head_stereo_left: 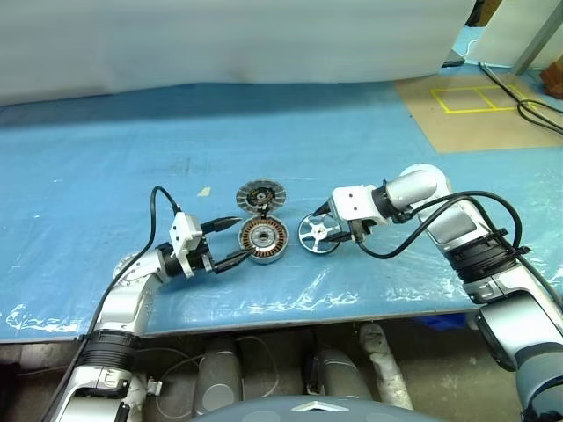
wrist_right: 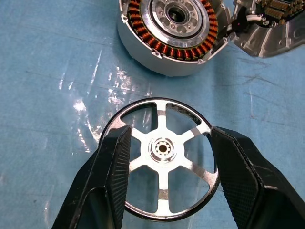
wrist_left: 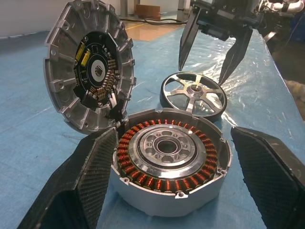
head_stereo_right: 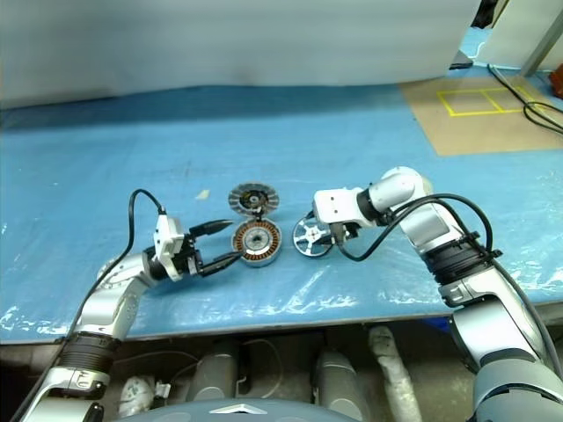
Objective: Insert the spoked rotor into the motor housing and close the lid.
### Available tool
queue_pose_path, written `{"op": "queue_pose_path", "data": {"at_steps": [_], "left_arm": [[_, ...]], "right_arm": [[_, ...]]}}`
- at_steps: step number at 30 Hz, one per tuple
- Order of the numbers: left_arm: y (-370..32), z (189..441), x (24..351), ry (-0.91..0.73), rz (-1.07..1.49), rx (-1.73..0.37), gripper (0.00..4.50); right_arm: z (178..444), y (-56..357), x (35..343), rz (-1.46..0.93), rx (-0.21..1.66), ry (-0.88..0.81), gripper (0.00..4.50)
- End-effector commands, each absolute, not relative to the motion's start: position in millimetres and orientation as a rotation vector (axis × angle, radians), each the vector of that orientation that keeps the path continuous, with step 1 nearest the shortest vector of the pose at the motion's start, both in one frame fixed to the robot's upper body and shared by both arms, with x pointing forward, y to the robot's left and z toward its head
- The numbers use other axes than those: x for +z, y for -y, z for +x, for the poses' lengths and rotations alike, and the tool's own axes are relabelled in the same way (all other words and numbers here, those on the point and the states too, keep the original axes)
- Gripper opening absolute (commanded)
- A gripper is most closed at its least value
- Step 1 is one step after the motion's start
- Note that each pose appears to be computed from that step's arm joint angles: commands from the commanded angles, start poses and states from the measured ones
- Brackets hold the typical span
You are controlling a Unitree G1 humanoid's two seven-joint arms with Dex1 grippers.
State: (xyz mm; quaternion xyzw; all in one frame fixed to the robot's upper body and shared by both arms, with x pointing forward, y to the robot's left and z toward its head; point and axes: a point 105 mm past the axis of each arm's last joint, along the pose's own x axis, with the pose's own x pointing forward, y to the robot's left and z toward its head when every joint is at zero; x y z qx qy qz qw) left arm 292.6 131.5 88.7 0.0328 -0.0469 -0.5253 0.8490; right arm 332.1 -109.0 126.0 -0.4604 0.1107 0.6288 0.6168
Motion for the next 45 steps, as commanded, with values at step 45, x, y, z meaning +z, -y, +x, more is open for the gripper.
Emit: {"op": "queue_pose_path", "data": {"at_steps": [45], "left_arm": [[-123.6,278.1,97.6,0.14,0.134,-1.253,4.08]], "right_arm": [[329.4,121.3,105.2,-1.178,1.459,-0.283,1.63]]}}
